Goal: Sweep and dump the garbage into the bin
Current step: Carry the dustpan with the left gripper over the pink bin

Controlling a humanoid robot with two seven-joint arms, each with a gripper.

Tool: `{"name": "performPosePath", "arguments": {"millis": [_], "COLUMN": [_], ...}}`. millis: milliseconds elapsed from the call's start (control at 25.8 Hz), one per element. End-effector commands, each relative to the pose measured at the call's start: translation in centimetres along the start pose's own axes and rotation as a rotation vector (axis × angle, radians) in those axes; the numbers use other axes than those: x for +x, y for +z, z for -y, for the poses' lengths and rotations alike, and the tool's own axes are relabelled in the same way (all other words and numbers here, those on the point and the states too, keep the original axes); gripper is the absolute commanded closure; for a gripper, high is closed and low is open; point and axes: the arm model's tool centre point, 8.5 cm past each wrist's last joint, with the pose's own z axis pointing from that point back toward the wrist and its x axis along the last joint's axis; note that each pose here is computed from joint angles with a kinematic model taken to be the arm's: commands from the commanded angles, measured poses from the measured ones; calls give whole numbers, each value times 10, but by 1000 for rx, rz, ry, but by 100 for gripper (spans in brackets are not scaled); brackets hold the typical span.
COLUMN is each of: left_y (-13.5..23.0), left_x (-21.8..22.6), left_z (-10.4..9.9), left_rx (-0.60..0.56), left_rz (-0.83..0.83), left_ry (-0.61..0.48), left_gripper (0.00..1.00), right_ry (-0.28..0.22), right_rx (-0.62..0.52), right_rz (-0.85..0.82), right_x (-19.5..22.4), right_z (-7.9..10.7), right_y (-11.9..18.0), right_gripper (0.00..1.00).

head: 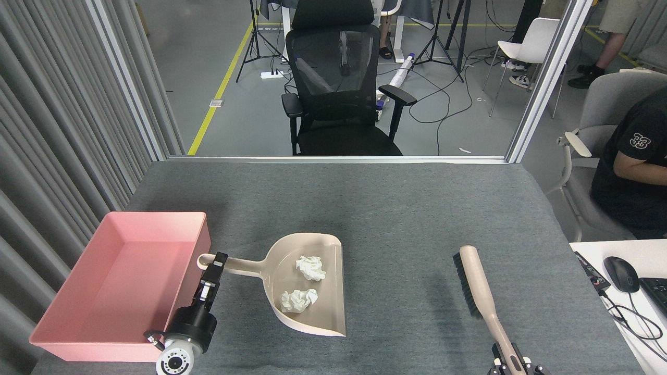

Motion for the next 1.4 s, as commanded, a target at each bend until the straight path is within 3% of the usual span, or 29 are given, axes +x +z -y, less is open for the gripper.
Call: {"name": "performPosePath", "arguments": {"millis": [0,155,271,426,737,931,1124,1357], "left_y": [-2,-1,4,15,46,72,92,113], "left_x": [15,20,15,12,6,-17,-30,-29], "left_z": [-13,-41,-69,-118,-236,-297,-342,-381], "left_rx": [26,42,62,98,164,231,276,311], "left_rz": [-7,-3,-11,11,-7,-67,-99,-102], "left_ry": [-8,-53,1,38,34,-42,-90,-178], "left_gripper": [83,83,83,83,86,85,85,85], "right_ry": [7,6,11,10,11,9,6,5], "right_rx": [7,12,13,15,12,9,6,13], "right_rz": [2,3,4,6,14,37,46,49], "right_x": [0,1,1,1,1,3,4,4], "right_z": [-2,-3,-3,-4,-3,-3,-2,-3], "right_y": [2,3,3,4,4,3,2,4], "right_gripper": [97,97,97,97,96,96,95,95]}}
